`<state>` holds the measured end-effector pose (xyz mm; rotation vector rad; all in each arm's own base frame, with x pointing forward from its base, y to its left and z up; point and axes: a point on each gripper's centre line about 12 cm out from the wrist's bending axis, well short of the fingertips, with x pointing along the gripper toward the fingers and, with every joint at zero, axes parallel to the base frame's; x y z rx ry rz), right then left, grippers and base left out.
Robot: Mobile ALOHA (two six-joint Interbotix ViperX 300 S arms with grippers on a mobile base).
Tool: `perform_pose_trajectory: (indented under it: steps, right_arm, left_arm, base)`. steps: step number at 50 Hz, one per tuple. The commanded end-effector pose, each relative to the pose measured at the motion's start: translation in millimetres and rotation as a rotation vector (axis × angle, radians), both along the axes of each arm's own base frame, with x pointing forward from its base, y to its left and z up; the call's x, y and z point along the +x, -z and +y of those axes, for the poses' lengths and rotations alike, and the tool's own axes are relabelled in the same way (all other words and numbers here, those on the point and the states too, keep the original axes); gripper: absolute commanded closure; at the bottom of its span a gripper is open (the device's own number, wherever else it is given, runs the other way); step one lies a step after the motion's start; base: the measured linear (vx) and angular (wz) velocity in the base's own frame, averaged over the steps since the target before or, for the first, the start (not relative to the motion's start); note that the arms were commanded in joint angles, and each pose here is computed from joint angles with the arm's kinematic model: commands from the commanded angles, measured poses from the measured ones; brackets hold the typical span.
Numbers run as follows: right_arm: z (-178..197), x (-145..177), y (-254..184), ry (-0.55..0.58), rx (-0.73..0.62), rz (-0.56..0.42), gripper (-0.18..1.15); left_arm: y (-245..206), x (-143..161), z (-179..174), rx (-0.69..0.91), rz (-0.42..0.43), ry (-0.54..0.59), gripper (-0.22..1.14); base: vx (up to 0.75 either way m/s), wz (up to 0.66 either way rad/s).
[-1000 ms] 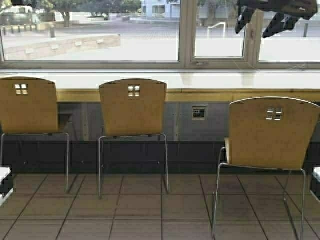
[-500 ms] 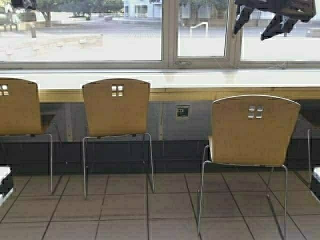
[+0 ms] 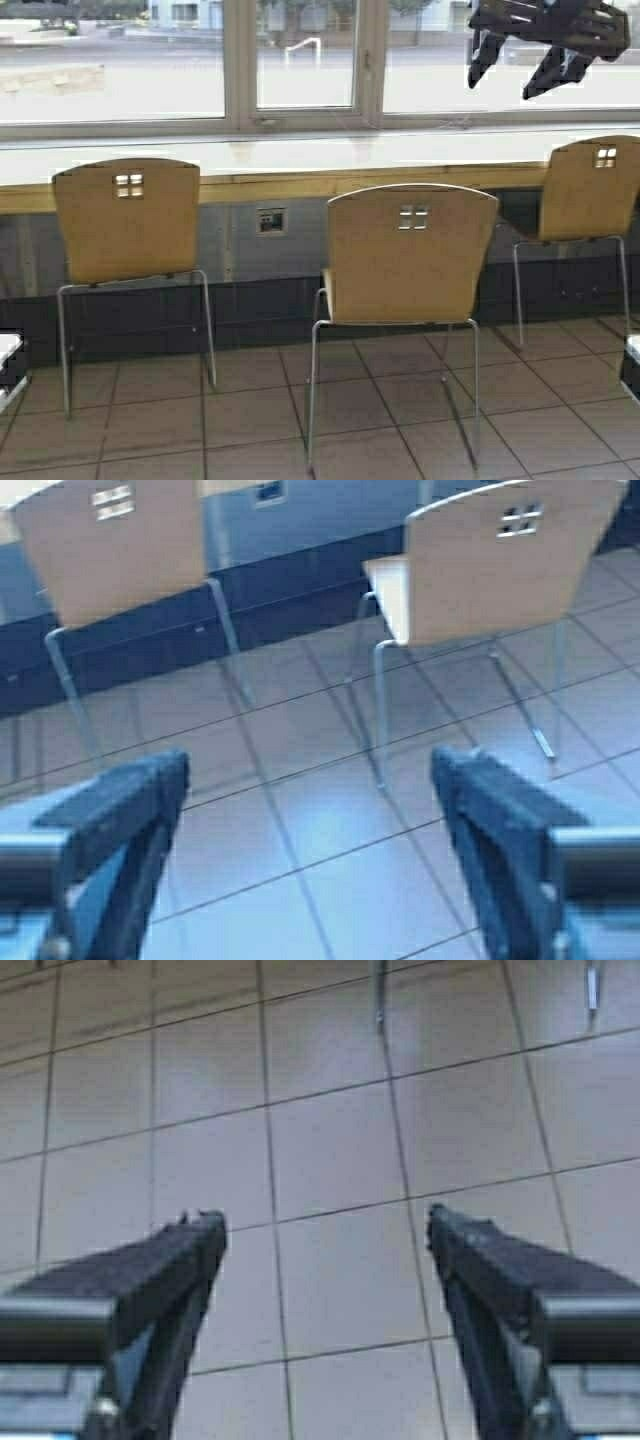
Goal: Push the chairs under the table
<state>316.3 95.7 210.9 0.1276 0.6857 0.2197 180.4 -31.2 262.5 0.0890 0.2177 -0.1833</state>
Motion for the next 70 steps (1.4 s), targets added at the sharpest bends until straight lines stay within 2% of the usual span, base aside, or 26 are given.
perform_pose_trajectory:
  steps: [1,19,46,55,61,70]
  right_arm:
    - [3,4,-12,0.001,0.018,-0.019,0.03]
    - [3,4,-15,0.009,0.035,-0.019,0.03]
    - [-3,0,-27,0.019,0.043,-0.016,0.03]
    - [-7,2,-24,0.043,0.056,-0.007,0.03]
    - [-6,5,-22,0.065,0.088,0.008,0.03]
    - [0,24,-24,0.087,0.132,0.013,0.03]
  left_arm:
    - [1,5,-1,0.004,0.015,-0.001,-0.10]
    - [0,6,-1,0.000,0.017,-0.002,-0.10]
    - [-5,5,-1,-0.038,0.008,-0.008,-0.10]
    - [-6,8,-2,-0.118,0.030,-0.025,-0.10]
    - [-16,12,-3,-0.253,0.037,-0.051,-0.10]
    - [-38,36,-6,-0.388,0.046,-0.081,-0.10]
  base:
    - [0.15,-0.43]
    - [0.16,-0.28]
    - [0.28,-0.05]
    - [0.35,0.09]
    - [0.32,0.06]
    - [0.32,0.03]
